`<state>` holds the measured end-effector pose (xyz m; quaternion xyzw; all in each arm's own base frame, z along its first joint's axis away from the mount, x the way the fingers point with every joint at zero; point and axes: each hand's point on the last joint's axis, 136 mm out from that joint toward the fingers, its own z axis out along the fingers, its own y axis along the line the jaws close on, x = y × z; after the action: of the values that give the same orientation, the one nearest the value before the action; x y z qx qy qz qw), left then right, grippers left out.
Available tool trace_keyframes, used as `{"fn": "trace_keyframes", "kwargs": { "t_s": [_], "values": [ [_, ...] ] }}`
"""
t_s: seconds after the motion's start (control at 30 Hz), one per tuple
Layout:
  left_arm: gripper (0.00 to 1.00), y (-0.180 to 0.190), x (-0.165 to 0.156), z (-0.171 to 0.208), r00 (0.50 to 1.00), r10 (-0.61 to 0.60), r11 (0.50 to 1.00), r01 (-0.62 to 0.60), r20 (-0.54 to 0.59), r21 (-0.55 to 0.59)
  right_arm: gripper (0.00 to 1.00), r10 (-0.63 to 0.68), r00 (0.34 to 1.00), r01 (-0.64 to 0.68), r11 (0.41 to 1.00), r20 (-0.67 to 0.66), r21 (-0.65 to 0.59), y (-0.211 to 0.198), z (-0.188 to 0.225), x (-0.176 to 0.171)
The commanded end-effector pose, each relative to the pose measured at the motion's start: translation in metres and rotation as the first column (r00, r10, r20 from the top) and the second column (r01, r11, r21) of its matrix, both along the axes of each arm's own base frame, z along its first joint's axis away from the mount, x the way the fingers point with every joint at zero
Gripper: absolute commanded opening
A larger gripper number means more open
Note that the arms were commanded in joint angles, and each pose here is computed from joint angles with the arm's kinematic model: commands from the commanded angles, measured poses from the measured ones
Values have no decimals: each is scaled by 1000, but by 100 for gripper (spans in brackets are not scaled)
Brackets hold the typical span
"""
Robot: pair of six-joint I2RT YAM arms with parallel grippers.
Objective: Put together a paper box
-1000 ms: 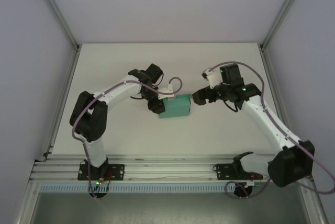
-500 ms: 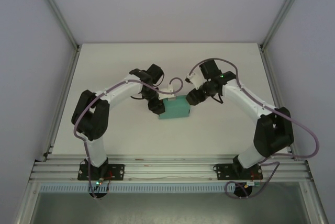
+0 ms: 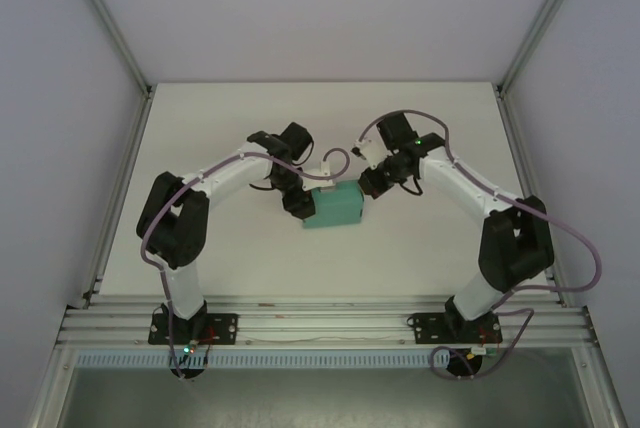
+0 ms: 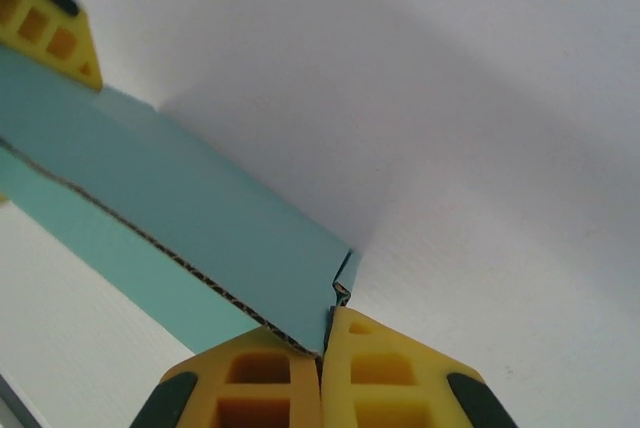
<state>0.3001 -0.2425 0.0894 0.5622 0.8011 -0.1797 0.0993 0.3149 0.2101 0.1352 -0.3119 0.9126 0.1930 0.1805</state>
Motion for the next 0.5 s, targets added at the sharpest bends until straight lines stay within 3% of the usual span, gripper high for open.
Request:
{"fn": "trace_keyframes", "kwargs": {
  "t_s": [0.0,0.17,0.3,0.47],
  "values": [
    [41,1,8,-11,999,32,999,-33,14,41,0,-191,981,193,976,-31,97,6,14,3],
    [41,0,10,-14,999,39,998,-39,15,42,0,-400,916,398,889,-39,227,7,11,13],
    [41,0,11,-16,999,40,998,-41,15,45,0,-401,916,391,887,-12,246,8,5,7],
    [41,0,12,-16,999,43,998,-44,21,48,0,-406,913,397,902,25,171,-5,-15,1]
  ]
}}
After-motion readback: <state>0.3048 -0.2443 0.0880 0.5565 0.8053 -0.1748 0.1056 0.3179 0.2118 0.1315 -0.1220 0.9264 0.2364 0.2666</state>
